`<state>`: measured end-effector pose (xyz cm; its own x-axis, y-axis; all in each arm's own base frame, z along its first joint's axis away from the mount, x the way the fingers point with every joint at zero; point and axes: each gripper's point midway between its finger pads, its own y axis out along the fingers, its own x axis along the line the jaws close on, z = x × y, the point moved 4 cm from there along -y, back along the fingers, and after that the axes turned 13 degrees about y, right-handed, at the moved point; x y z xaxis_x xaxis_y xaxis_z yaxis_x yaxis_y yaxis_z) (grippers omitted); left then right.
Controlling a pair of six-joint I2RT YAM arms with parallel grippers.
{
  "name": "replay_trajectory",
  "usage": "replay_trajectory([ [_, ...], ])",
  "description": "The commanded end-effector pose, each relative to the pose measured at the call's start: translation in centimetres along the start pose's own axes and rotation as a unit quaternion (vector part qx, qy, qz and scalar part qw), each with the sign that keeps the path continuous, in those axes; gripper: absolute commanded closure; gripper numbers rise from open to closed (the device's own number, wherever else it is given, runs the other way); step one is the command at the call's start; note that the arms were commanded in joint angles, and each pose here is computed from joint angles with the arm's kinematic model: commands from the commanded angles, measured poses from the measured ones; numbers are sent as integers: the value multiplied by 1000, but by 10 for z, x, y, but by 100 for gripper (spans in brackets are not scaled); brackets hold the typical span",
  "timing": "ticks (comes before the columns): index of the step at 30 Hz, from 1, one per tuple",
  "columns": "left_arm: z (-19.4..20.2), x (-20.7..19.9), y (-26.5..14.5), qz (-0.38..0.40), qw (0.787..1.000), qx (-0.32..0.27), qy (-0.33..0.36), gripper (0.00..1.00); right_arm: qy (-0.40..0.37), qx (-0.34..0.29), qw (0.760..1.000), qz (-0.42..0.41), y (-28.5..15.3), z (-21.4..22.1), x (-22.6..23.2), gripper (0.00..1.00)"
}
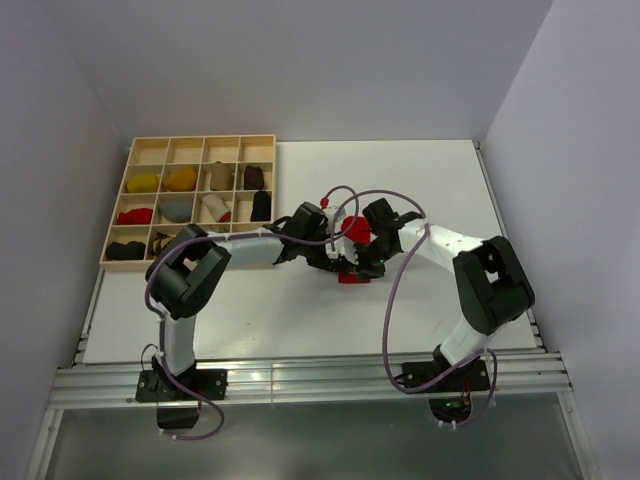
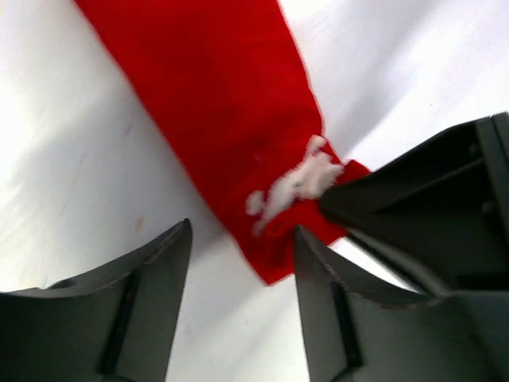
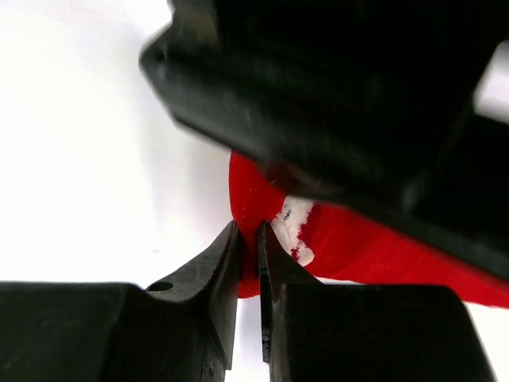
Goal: Roll the socks
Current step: Roll the sock at the center of the board.
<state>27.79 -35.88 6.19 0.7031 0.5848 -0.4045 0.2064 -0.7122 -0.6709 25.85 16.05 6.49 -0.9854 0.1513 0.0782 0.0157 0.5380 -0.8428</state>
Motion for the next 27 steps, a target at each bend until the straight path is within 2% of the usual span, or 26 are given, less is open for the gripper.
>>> replay_trajectory([
  [1,4,3,-23,-43,999,-13,-31,39,64,-18,991,-119,-8,3,35,92],
  [3,-2,4,-34,-63,996,-54,-35,35,78,-18,986,-145,-11,3,38,92],
  [4,-4,6,-38,-70,995,-68,-35,34,88,-26,982,-163,-13,1,40,92],
  [5,-6,10,-42,-89,992,-85,-36,34,120,-5,973,-198,-12,9,48,91],
  [7,-11,11,-55,-102,985,-133,-30,34,127,-7,968,-216,-17,5,40,91],
  [9,-4,17,-64,-135,977,-163,-10,34,169,4,952,-257,-17,10,43,91],
  [10,-18,2,-74,-125,970,-209,14,33,175,2,950,-259,-18,8,35,90],
  [12,-14,-3,-78,-137,964,-223,58,32,218,14,929,-299,-17,14,38,89],
  [13,-18,-15,-79,-144,956,-241,81,29,225,15,926,-302,-18,12,31,89],
  [15,-17,-26,-77,-146,949,-242,140,26,260,28,906,-334,-14,17,33,89],
  [19,-9,-63,-62,-120,937,-229,237,21,304,50,890,-337,-6,23,21,89],
  [27,18,-90,-26,-104,925,-174,321,19,333,59,881,-331,1,27,7,89],
])
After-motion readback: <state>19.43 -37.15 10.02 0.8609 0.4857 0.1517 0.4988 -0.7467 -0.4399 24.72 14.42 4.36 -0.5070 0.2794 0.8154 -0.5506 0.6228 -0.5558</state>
